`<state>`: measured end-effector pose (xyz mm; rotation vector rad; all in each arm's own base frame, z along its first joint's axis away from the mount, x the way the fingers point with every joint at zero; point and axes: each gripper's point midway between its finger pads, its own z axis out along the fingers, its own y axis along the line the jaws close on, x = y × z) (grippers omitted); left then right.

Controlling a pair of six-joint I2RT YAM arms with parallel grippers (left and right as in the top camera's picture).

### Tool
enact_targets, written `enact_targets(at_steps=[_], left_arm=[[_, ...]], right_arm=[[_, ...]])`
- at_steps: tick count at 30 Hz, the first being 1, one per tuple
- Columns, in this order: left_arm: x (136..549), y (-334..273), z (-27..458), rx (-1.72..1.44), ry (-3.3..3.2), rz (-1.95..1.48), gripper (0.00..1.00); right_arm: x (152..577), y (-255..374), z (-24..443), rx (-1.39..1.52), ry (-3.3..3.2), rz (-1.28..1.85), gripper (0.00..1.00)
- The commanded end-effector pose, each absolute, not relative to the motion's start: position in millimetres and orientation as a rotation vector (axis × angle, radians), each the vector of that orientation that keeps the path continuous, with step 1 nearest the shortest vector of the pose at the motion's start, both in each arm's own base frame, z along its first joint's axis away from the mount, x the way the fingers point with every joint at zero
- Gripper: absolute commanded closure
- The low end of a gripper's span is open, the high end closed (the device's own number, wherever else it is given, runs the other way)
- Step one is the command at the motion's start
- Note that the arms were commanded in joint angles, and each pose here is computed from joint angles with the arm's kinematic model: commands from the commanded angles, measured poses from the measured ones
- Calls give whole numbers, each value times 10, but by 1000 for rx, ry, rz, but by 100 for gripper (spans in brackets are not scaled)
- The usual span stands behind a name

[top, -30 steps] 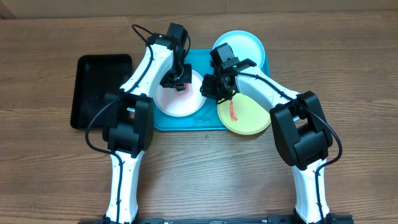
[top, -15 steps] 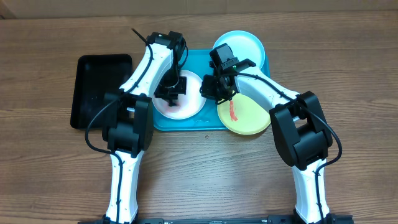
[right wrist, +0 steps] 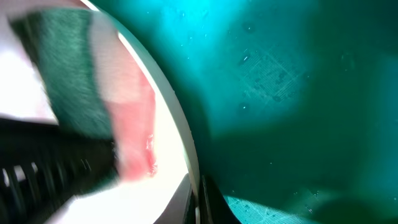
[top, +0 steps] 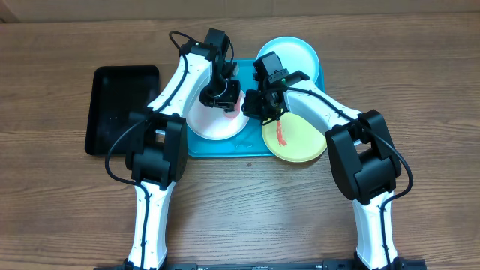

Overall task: Clean dirty plates on tray and stack at the side
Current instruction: 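Scrub the white plate's red smear with the sponge in the left gripper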

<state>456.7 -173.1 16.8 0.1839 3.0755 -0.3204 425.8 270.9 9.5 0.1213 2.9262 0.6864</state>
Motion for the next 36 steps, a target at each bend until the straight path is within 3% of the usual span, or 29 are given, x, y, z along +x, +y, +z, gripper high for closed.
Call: enact_targets(at_steps=[1,4,8,12,15,18,23,29,33,36], left_arm=[[4701,-1055,50,-154,3016,248,96],[4564,-844,88,-254,3022,426,96],[4207,-923,78,-203,3192,386,96],[3854,-1273,97,96,3395,66,96],[3671,-1662,170,403,3425,-355,96],[3647,-1902,235,557,3353,-622,96],[3948,-1999,178,488,3234,-642,96],[4527,-1824,67,296,3080,-380,96],[4734,-1151,46,-82,3008,214,96],[4602,-723,150,-304,2944,568,96]], right_arm=[[4257,2692,66,131,2938,683,96],[4262,2694,67,130,2936,684,96],[4270,2698,70,129,2931,686,96],[4270,2698,71,129,2932,687,96],[4270,2698,71,129,2932,687,96],[4269,2698,70,129,2932,686,96],[4268,2697,70,129,2933,686,96],[4261,2694,67,130,2936,684,96],[4261,2694,67,130,2936,684,96],[4262,2694,67,130,2936,684,96]])
